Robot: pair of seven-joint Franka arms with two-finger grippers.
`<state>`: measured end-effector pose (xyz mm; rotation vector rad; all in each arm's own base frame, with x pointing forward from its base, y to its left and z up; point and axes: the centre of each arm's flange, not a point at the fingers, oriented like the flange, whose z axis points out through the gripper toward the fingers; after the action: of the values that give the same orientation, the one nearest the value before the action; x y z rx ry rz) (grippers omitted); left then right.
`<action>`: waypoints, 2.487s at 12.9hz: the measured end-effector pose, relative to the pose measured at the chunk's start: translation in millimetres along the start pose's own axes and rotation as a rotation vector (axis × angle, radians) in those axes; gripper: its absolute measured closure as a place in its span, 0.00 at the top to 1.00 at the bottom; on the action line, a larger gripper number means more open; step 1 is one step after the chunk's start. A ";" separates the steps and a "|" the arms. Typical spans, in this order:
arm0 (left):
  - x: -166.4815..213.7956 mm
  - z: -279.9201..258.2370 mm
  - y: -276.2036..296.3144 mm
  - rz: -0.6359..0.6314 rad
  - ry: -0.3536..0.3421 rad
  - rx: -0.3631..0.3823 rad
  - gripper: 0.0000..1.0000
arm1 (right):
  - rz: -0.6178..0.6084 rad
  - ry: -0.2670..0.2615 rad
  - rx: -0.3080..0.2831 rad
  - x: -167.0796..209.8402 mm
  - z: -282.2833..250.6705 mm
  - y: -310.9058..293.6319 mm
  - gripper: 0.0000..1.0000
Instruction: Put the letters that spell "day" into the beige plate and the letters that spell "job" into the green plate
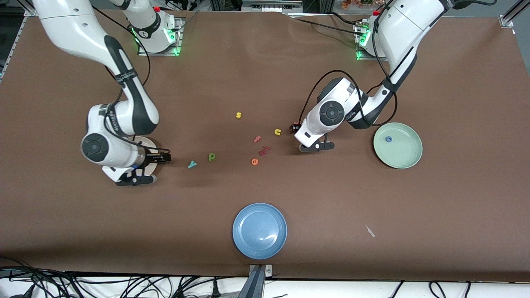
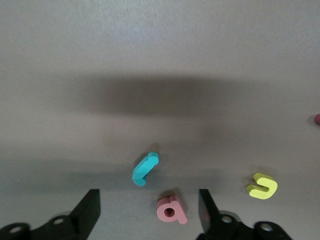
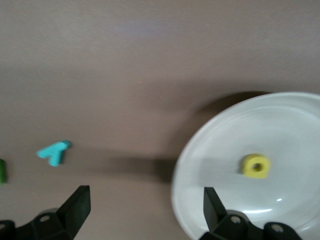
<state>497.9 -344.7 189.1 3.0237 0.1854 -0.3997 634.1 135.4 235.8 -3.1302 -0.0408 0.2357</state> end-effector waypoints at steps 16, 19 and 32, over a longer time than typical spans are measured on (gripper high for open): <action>6.4 13.5 -2.8 -0.018 0.071 0.041 0.14 | 0.483 0.095 0.054 -6.6 45.4 -97.7 1.00; 7.8 11.6 -2.4 -0.020 0.074 0.039 0.10 | 0.501 0.084 0.065 -8.8 54.0 -96.0 1.00; 99.7 -188.3 -292.1 0.042 -0.063 0.161 0.10 | 0.507 0.093 0.068 -12.0 60.8 -90.8 0.41</action>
<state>602.9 -26.0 323.9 3.1604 0.0890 -0.5300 610.8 225.9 177.8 -3.0166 0.7467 0.0858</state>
